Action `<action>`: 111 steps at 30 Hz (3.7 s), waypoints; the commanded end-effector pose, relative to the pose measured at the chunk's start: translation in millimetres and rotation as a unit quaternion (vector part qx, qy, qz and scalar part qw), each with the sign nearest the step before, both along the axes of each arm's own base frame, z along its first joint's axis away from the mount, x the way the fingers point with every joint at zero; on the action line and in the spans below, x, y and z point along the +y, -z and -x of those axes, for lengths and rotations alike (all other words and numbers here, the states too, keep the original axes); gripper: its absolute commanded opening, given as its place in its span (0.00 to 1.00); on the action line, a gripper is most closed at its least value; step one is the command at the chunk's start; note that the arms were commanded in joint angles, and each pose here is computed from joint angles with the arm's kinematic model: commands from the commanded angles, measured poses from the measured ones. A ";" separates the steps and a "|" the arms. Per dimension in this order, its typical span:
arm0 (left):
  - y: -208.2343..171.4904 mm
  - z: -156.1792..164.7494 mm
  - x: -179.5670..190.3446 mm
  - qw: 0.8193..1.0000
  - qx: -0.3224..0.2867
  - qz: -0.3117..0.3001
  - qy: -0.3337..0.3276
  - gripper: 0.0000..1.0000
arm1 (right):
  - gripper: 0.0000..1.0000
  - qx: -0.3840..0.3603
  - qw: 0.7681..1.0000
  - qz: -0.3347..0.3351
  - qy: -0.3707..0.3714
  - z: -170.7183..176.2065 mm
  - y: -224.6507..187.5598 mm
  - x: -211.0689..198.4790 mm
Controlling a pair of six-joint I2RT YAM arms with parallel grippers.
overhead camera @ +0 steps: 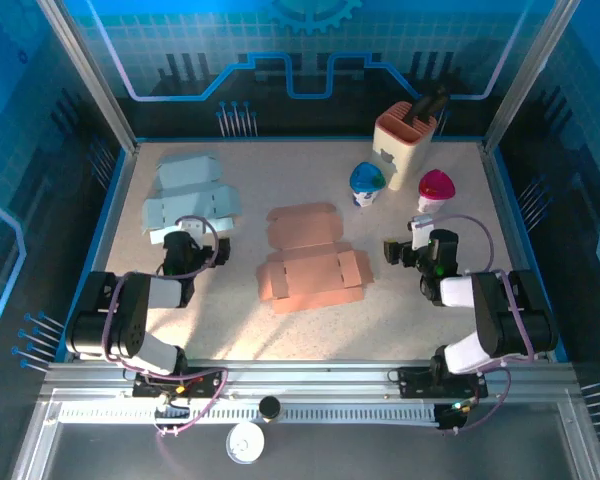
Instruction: Fold the paper box
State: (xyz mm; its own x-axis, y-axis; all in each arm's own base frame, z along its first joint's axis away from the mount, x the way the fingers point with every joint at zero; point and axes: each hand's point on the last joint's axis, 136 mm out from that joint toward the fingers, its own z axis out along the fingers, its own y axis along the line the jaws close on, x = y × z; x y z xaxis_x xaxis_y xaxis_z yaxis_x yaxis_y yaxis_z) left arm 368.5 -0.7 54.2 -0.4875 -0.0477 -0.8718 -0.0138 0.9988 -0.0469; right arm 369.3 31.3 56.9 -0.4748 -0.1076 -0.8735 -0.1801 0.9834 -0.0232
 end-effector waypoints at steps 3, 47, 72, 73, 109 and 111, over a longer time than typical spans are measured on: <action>-42.6 -30.9 -2.7 0.996 -0.091 0.016 -0.009 0.99 | 1.00 -0.087 0.996 -0.001 0.007 -29.6 -41.3 4.8; -92.8 97.6 -120.9 0.874 0.183 0.427 -0.142 0.87 | 1.00 0.115 0.969 -0.213 0.055 94.3 -176.0 67.1; 15.2 152.1 -217.0 0.770 0.236 0.553 -0.213 0.63 | 0.75 0.260 0.867 -0.425 -0.026 151.2 -88.7 160.8; 12.7 150.7 -216.2 0.770 0.230 0.556 -0.213 0.62 | 0.75 0.261 0.866 -0.426 -0.027 151.8 -88.1 161.3; 21.4 130.5 -212.7 0.755 0.196 0.576 -0.244 0.43 | 0.70 0.265 0.848 -0.458 -0.027 148.7 -78.2 168.0; 21.2 128.1 -212.2 0.758 0.190 0.575 -0.243 0.39 | 0.70 0.265 0.847 -0.461 -0.028 149.1 -77.8 168.6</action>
State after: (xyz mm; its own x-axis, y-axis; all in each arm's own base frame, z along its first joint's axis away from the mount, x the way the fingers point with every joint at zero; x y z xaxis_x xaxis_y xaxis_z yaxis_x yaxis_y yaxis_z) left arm 233.0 -216.0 30.9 -0.4007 -0.9119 0.0885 -0.6133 0.1952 -0.7654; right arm 222.9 195.0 136.5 -0.8358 0.4745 -0.2762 0.0341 0.5468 0.8365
